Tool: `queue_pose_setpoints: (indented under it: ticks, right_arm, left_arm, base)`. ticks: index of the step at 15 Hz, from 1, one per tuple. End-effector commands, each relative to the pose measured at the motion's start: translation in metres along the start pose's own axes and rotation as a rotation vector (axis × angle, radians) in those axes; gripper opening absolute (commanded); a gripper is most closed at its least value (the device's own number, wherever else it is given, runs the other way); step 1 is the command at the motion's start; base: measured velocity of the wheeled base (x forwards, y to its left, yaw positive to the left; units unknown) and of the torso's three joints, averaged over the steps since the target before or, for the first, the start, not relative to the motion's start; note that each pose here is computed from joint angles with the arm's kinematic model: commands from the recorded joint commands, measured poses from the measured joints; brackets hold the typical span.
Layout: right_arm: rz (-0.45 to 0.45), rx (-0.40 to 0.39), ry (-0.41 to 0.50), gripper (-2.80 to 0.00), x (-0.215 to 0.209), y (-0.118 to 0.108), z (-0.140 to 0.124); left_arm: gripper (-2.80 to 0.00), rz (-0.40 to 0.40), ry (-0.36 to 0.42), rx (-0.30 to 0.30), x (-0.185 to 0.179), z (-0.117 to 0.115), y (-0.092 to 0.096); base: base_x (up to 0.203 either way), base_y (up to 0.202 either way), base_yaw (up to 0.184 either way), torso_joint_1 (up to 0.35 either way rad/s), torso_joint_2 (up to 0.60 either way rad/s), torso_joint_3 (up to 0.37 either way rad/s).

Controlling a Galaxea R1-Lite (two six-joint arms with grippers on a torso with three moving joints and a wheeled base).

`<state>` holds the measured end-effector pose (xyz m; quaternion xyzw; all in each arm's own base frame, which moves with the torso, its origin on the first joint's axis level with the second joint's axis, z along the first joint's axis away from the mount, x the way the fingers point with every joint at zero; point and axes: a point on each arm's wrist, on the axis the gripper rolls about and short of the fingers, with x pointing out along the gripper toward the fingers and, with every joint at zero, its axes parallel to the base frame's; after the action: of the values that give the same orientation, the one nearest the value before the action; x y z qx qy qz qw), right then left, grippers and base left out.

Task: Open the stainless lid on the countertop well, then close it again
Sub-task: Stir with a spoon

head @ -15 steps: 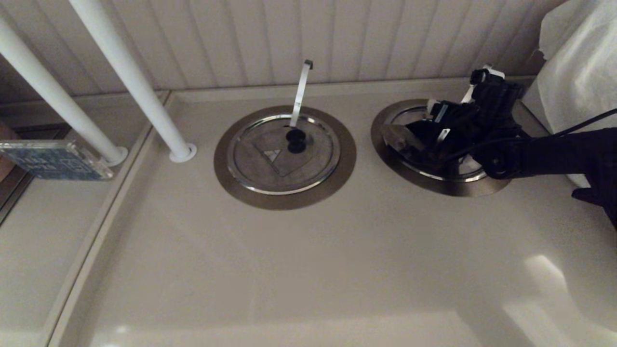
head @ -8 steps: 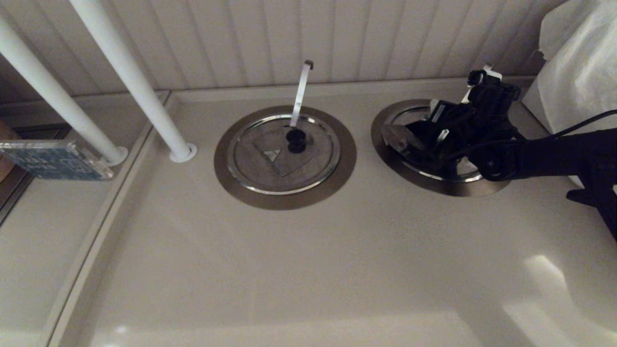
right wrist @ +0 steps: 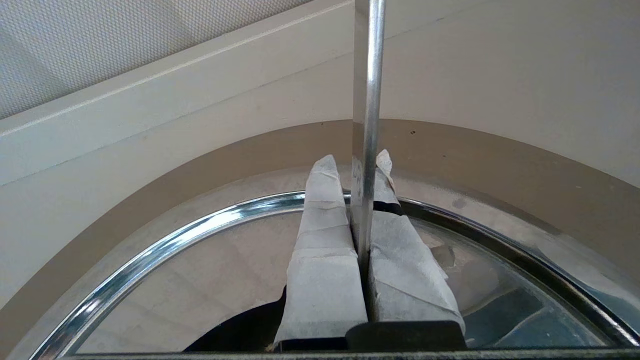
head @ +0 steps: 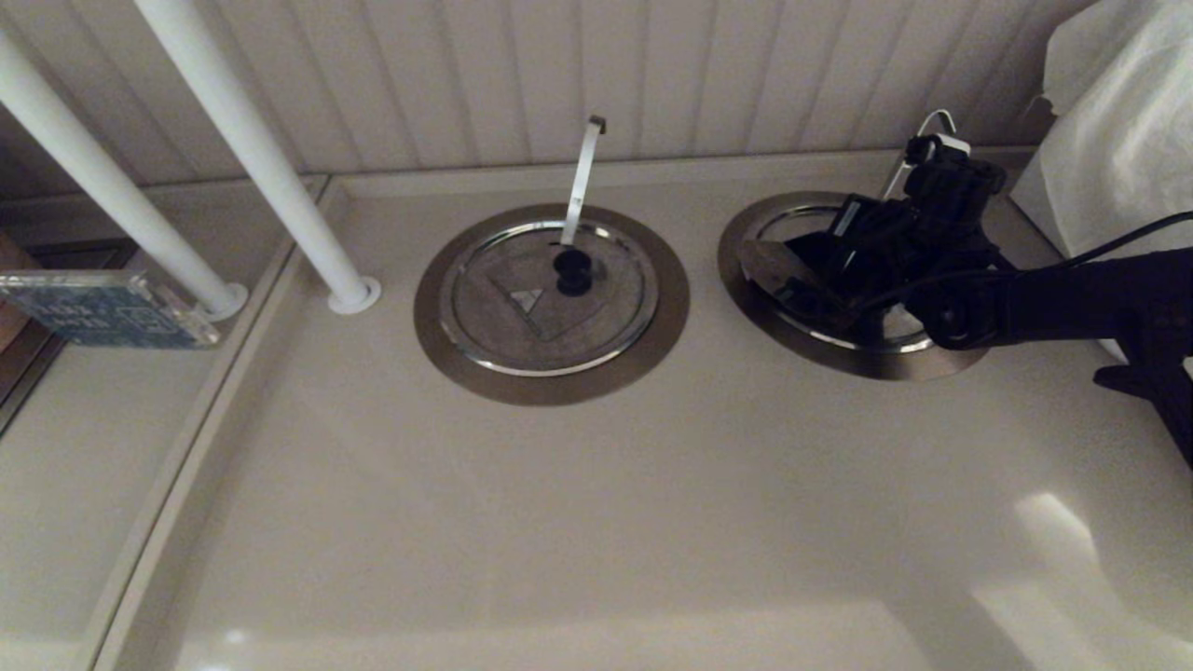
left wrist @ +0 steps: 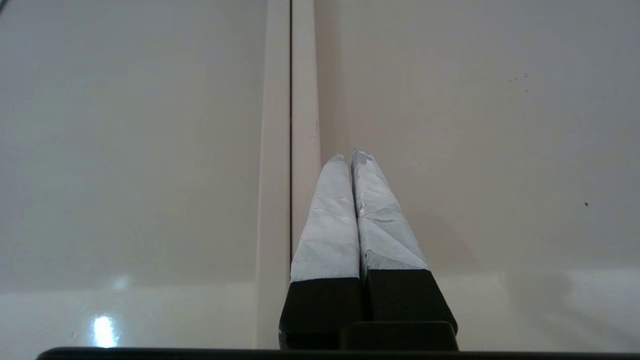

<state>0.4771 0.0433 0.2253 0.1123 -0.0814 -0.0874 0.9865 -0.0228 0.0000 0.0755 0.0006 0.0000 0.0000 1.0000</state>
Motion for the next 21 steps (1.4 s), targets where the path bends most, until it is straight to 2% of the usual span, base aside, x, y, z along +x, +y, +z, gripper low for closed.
queue_pose_setpoints:
  ticks: [1, 4, 10, 14, 20, 21]
  right_arm:
    - [-0.001, 0.003, -0.008, -2.80, -0.001, 0.000, 0.002]
    - [0.001, 0.005, -0.017, -2.80, -0.005, 0.001, 0.010]
    - [0.043, 0.027, -0.093, -2.80, -0.050, 0.009, 0.076]
    - [0.112, -0.025, -0.036, -2.80, -0.070, 0.018, 0.070]
    - [0.157, -0.050, 0.014, -2.80, -0.074, 0.018, 0.060]
    - [0.164, -0.074, 0.029, -2.80, -0.077, 0.017, 0.058]
  left_arm:
    - [-2.80, 0.000, -0.003, -0.001, 0.000, 0.000, 0.000]
    - [-2.80, 0.000, 0.000, -0.001, 0.000, 0.000, 0.000]
    - [-2.80, 0.000, -0.003, 0.000, 0.000, 0.000, 0.000]
    - [-2.80, 0.000, -0.003, -0.001, 0.000, 0.000, 0.000]
    - [-2.80, 0.000, -0.003, -0.001, 0.000, 0.000, 0.000]
    - [-2.80, 0.000, 0.000, -0.001, 0.000, 0.000, 0.000]
  base:
    - [0.000, 0.000, 0.000, 0.000, 0.00, 0.000]
    - [0.000, 0.000, 0.000, 0.000, 0.00, 0.000]
    - [0.000, 0.000, 0.000, 0.000, 0.00, 0.000]
    - [0.000, 0.000, 0.000, 0.000, 0.00, 0.000]
    - [0.000, 0.000, 0.000, 0.000, 0.00, 0.000]
    - [0.000, 0.000, 0.000, 0.000, 0.00, 0.000]
